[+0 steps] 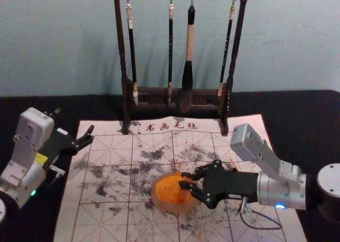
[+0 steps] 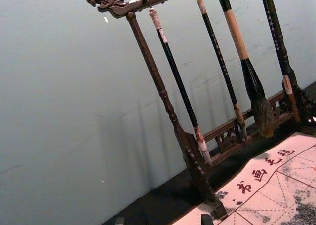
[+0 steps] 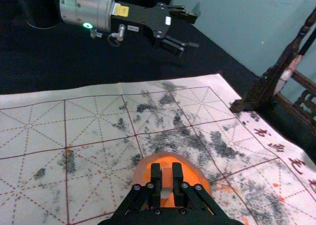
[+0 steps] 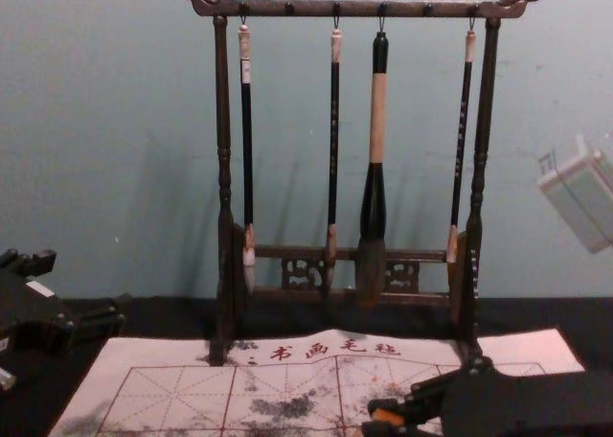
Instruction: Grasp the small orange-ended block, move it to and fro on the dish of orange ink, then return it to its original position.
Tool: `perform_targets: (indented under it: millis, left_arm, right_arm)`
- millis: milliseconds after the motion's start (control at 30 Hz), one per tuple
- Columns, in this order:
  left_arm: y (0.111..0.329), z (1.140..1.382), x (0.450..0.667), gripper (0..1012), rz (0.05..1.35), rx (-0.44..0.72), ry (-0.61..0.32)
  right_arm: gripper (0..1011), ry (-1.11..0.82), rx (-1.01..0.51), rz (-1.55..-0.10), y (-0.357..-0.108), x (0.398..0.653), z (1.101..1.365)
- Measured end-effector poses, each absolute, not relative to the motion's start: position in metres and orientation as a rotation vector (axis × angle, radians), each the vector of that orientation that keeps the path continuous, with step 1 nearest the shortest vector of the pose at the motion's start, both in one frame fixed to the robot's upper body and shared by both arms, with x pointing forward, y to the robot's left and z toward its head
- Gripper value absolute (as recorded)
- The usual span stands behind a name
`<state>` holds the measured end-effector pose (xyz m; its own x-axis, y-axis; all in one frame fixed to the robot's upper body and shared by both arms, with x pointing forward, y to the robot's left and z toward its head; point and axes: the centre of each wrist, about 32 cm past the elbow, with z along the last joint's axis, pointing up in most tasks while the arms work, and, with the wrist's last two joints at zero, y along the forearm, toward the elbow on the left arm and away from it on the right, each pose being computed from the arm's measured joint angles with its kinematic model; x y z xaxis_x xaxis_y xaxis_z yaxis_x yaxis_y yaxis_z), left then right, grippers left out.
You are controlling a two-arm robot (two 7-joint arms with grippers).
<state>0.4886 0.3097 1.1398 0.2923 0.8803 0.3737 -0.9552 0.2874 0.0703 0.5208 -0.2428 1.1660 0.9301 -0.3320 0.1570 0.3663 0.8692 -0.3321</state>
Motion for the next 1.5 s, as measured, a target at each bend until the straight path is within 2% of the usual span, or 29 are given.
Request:
perform_targets:
  millis: [667, 1100, 1500]
  left_arm:
    - [0.31, 1.14, 0.489, 1001, 1.248, 0.304, -0.285]
    - [0.31, 1.14, 0.489, 1001, 1.248, 0.305, -0.285]
    - [0.31, 1.14, 0.489, 1001, 1.248, 0.305, -0.285]
  right_arm:
    - [109, -0.08, -0.349, -0.366, -0.229, 0.534, 1.158]
    - [110, -0.087, -0.355, -0.413, -0.238, 0.542, 1.161]
    - [110, -0.1, -0.374, -0.414, -0.249, 0.531, 1.164]
